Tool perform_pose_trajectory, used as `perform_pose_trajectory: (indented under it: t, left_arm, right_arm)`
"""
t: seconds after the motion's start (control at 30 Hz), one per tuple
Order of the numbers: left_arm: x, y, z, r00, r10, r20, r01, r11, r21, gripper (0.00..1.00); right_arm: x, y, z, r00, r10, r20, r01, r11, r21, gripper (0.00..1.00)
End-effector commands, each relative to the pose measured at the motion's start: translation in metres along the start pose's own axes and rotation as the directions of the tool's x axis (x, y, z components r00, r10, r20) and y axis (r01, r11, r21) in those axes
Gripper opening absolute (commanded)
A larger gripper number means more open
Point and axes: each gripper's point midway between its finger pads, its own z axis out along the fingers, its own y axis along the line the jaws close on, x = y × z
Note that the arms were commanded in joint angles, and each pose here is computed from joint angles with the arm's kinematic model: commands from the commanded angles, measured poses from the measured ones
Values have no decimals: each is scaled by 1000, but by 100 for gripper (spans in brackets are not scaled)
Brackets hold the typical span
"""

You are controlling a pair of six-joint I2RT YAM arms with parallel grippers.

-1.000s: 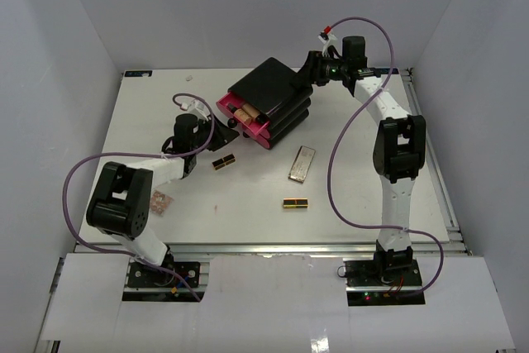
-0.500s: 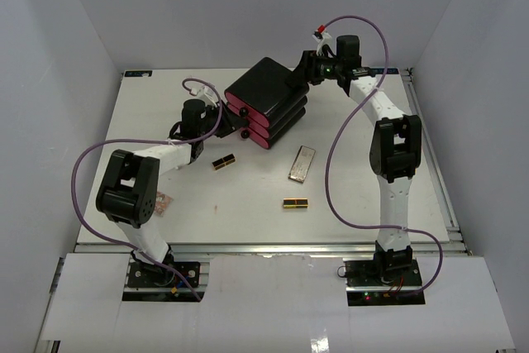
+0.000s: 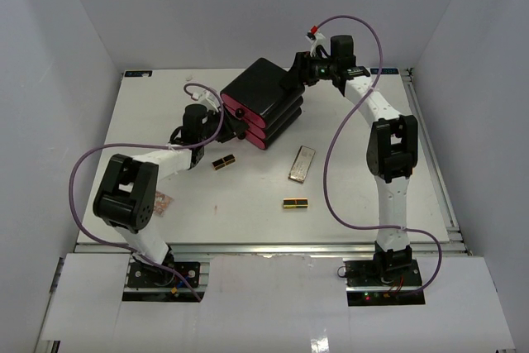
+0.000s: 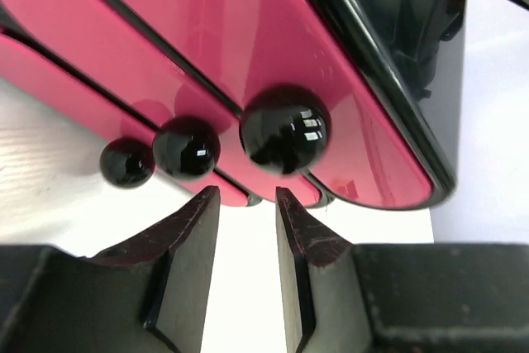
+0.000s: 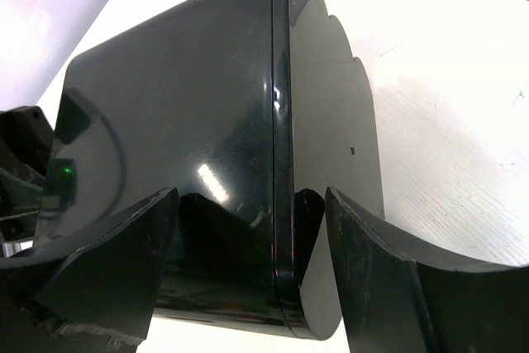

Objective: Organize the makeup

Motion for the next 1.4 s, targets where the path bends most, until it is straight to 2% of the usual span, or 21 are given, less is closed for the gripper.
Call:
perform_pose_trajectory:
  t: [0.0, 0.17, 0.4, 0.57, 0.73, 1.1, 1.37]
  left_arm:
    - [-25, -26, -24, 993, 65, 96, -69, 997, 38, 47]
    - [-29, -30, -43, 986, 102, 132, -105, 994, 22, 62]
    - [-11, -14, -54, 985, 140, 102, -138, 990, -23, 67]
    - [5, 3, -41, 990, 129, 54, -128, 991, -25, 66]
    - [5, 7, -25, 989, 141, 55, -140, 990, -6, 65]
    - [-10, 12, 7, 980, 193, 50, -193, 981, -3, 61]
    - [-18, 18, 25, 979, 202, 33, -201, 979, -23, 54]
  right_arm:
    - [-22, 21, -22, 999, -51, 20, 51, 998, -32, 79]
    - [-29, 30, -35, 996, -89, 27, 89, 995, -33, 81]
    - [-40, 41, -48, 983, -178, 41, 180, 983, -34, 84]
    - [-48, 50, -60, 962, -269, 54, 270, 962, -28, 87]
    - [-50, 67, -75, 941, -333, 67, 336, 941, -40, 87]
    - [-28, 95, -95, 930, -359, 75, 365, 926, -100, 87]
    - [-14, 112, -108, 925, -371, 78, 378, 916, -134, 87]
